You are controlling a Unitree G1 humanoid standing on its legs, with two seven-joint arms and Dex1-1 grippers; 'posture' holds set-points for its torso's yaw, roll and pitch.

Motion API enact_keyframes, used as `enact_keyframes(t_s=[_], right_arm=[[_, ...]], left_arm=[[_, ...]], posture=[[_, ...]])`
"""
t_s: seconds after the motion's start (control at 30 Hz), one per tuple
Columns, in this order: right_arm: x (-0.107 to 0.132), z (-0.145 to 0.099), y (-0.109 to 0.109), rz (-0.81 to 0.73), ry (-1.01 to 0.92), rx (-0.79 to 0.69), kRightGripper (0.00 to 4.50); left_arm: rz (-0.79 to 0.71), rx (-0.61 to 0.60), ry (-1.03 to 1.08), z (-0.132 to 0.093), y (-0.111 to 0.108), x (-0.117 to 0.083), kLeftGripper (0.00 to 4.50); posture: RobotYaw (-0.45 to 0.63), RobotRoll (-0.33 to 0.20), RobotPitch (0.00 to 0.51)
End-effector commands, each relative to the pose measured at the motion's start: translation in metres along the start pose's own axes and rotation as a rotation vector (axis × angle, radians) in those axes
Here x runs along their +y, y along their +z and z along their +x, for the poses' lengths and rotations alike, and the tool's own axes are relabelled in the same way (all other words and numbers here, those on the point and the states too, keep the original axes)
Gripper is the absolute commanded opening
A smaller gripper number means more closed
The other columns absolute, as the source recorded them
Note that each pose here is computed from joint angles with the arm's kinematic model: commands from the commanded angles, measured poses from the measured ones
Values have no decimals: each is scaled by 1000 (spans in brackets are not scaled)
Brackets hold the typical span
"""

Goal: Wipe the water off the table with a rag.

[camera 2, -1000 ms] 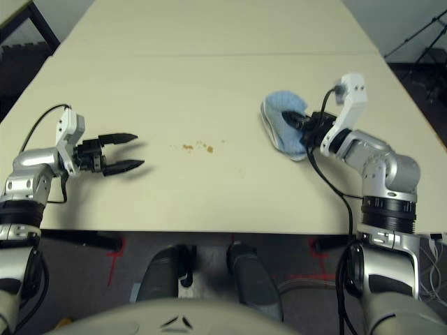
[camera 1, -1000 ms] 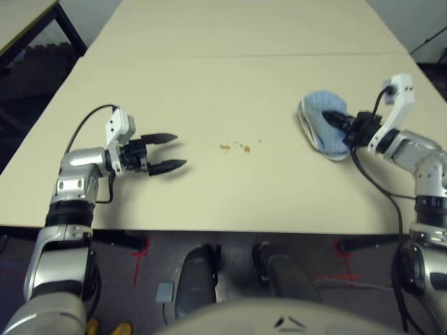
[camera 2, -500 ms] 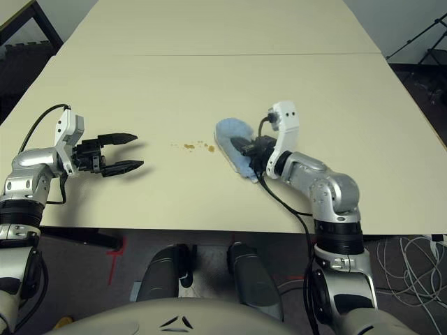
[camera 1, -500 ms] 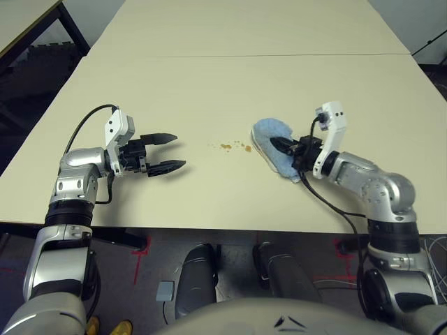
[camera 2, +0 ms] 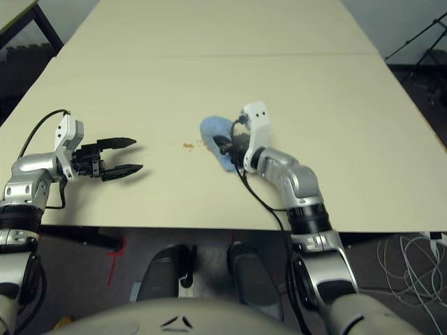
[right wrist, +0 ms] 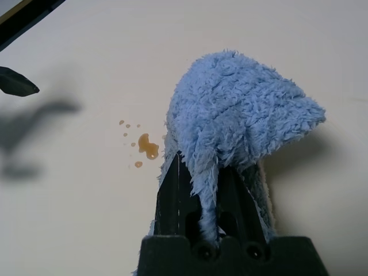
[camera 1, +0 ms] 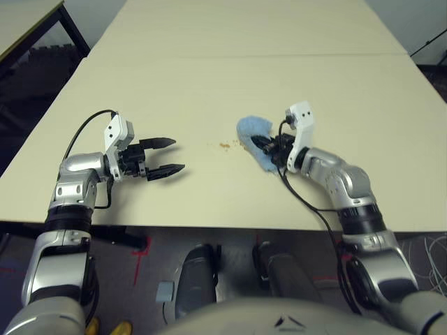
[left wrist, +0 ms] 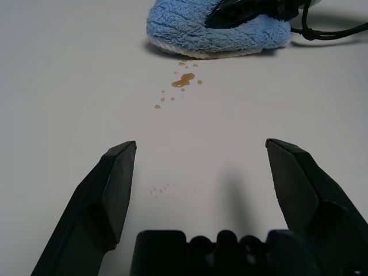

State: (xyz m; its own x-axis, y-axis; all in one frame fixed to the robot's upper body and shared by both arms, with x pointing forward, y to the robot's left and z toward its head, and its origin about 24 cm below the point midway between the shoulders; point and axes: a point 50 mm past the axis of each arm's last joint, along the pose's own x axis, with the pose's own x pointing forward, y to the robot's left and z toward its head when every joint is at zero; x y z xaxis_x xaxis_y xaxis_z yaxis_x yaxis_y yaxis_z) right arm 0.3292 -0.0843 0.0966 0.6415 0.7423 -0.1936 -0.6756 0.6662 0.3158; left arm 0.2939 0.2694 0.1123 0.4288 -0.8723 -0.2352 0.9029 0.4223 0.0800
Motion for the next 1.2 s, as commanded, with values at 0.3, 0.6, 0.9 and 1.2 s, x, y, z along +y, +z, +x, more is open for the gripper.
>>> enact_keyframes(t_s=[0.3, 0.6, 0.9, 1.2], right_arm=[[38, 42, -21, -23, 191, 120, 20], [62, 58, -28, -51, 288, 157, 20], [27, 44, -20, -83, 180, 151, 20], [-43, -10, 8, -155, -36, 143, 20]], left_arm=[[6, 8, 37, -9, 2, 0, 4500], [6, 4, 39, -8, 1, -1, 4500], [6, -1, 34, -3, 2, 1, 4500], [20, -3, 20, 5, 7, 10, 4500]], posture=[[-154, 0, 161], [-152, 0, 159], [-171, 0, 154], [-205, 0, 151]])
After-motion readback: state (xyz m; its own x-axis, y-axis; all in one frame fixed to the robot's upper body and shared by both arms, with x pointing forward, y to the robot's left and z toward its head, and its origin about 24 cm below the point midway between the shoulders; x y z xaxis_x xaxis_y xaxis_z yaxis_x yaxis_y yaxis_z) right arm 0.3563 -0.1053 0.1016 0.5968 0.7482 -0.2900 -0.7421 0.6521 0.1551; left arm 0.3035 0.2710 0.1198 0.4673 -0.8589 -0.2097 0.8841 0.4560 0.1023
